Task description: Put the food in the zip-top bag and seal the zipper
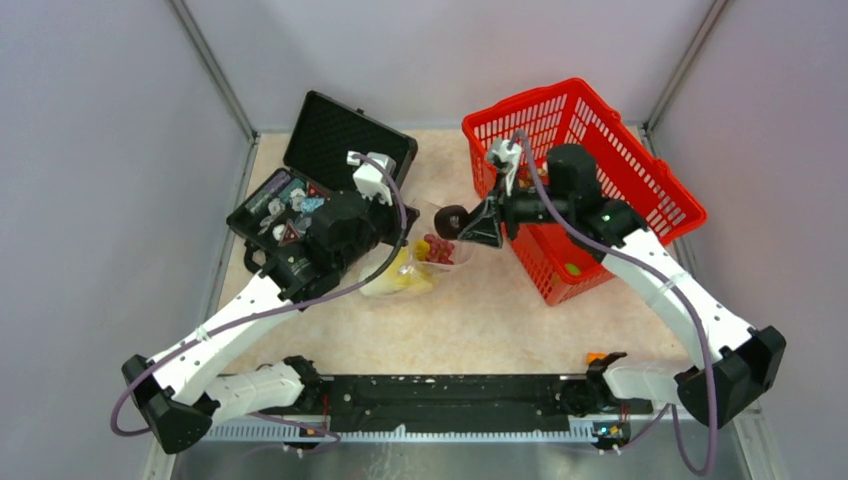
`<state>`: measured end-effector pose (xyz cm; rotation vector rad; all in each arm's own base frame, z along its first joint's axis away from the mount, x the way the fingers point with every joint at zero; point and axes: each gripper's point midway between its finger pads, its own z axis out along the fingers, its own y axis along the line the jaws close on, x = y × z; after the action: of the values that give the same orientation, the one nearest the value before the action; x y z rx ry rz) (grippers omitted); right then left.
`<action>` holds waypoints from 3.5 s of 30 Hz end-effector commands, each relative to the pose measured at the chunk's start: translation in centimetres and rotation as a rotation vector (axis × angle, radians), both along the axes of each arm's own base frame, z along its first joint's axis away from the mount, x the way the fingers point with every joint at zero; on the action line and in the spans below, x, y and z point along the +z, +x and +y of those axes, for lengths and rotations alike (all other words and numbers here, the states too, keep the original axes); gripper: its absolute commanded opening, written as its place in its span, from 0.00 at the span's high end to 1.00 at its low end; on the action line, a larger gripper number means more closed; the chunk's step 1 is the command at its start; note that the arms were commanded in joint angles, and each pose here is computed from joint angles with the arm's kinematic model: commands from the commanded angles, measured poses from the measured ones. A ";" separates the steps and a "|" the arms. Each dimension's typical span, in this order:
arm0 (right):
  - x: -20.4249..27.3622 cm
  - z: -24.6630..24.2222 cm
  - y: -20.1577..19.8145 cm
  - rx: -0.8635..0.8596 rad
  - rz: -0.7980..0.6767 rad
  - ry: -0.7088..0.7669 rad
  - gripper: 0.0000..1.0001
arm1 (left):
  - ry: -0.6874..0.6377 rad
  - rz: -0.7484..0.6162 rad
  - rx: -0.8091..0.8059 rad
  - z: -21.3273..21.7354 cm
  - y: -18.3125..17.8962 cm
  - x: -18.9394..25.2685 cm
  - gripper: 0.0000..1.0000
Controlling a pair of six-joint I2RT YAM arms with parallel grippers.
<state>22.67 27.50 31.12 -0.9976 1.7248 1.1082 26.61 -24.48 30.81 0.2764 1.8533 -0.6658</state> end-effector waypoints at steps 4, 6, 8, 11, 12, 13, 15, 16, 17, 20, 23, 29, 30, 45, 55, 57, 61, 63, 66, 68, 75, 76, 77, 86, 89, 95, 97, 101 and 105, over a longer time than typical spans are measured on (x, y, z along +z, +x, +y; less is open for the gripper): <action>-2.6 2.8 1.1 0.029 -0.019 -0.175 0.80 | -0.085 -0.084 -0.009 -0.5 0.3 4.1 1.00; -2.8 3.5 1.9 -0.001 -0.034 -0.191 0.81 | -0.083 -0.085 -0.012 -0.5 0.3 4.2 1.00; -2.6 4.0 3.4 -0.069 -0.039 -0.184 0.80 | -0.083 -0.086 -0.013 -0.5 0.3 4.3 1.00; -2.7 5.0 4.1 -0.079 -0.034 -0.184 0.78 | -0.093 -0.086 -0.016 -0.5 0.1 4.6 1.00; -2.8 5.4 4.2 -0.077 -0.041 -0.200 0.77 | -0.099 -0.090 -0.016 -0.4 0.0 4.8 1.00; -3.1 6.0 4.2 -0.078 -0.047 -0.216 0.76 | -0.104 -0.094 -0.015 -0.3 -0.1 5.1 1.00; -3.3 7.1 4.4 -0.085 -0.055 -0.231 0.72 | -0.109 -0.099 -0.010 -0.1 -0.1 5.4 1.00; -3.4 7.7 4.3 -0.080 -0.060 -0.236 0.73 | -0.112 -0.104 -0.005 0.0 -0.1 5.6 1.00; -3.5 8.3 4.1 -0.063 -0.061 -0.237 0.73 | -0.113 -0.107 0.003 0.2 -0.1 5.7 1.00; -4.0 10.2 3.2 0.005 -0.056 -0.233 0.62 | -0.117 -0.114 0.034 0.8 0.1 6.1 1.00; -4.0 10.9 3.6 -0.007 -0.056 -0.228 0.45 | -0.133 -0.130 0.079 1.8 0.1 6.5 1.00; -1.1 10.2 4.1 -0.083 -0.120 -0.133 0.23 | -0.161 -0.168 0.204 4.7 0.1 7.3 1.00; -0.6 10.0 4.0 -0.091 -0.134 -0.120 0.21 | -0.164 -0.173 0.221 5.2 0.1 7.4 1.00; 9.8 -1.0 4.7 -0.553 -0.343 0.183 0.19 | -0.150 -0.279 0.307 8.9 -0.9 8.2 1.00; 6.6 -12.1 10.8 -0.970 -0.207 -0.037 0.19 | -0.017 -0.142 0.083 3.2 -0.2 5.4 1.00; 5.7 -13.2 11.3 -0.999 -0.186 -0.087 0.19 | -0.022 -0.139 0.077 3.1 -0.2 5.4 1.00; 1.9 -17.7 12.4 -1.096 -0.039 -0.253 0.20 | -0.013 -0.117 0.066 2.9 -0.4 4.6 1.00; -0.3 -19.8 12.5 -1.119 0.040 -0.336 0.20 | -0.016 -0.108 0.065 2.8 -0.4 4.2 1.00; -4.4 -22.9 12.3 -1.144 0.191 -0.488 0.18 | -0.018 -0.101 0.057 2.6 -0.5 3.8 1.00; -7.1 -23.8 11.8 -1.110 0.296 -0.566 0.17 | -0.020 -0.103 0.053 2.4 -0.4 3.8 1.00; -13.5 -23.0 9.8 -0.881 0.486 -0.760 0.13 | -0.012 -0.114 0.044 2.3 -0.3 3.8 1.00; -14.2 -23.0 9.4 -0.856 0.511 -0.787 0.13 | -0.012 -0.114 0.043 2.3 -0.3 3.8 1.00; -15.2 -23.1 9.1 -0.837 0.542 -0.817 0.13 | -0.011 -0.114 0.040 2.2 -0.3 3.7 1.00; -18.1 -22.4 7.1 -0.775 0.679 -0.849 0.13 | 0.030 -0.145 0.001 2.3 -0.7 3.4 1.00; -19.0 -22.5 6.3 -0.791 0.734 -0.871 0.14 | 0.039 -0.156 -0.005 2.4 -0.8 3.4 1.00; -20.3 -22.2 4.0 -0.835 0.802 -0.867 0.16 | 0.054 -0.155 -0.048 2.2 -1.5 2.9 1.00; -20.6 -21.8 3.8 -0.834 0.816 -0.856 0.16 | 0.052 -0.152 -0.073 2.0 -1.8 2.6 1.00; -20.0 -21.2 4.0 -0.777 0.824 -0.938 0.15 | 0.041 -0.155 -0.098 1.9 -2.4 2.6 1.00; -20.3 -20.8 4.4 -0.779 0.869 -0.965 0.14 | 0.034 -0.168 -0.098 2.2 -2.7 3.0 1.00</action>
<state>26.53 6.32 10.46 -0.1989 3.0790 0.1277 24.27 -22.38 31.41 0.4377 1.7951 -0.6190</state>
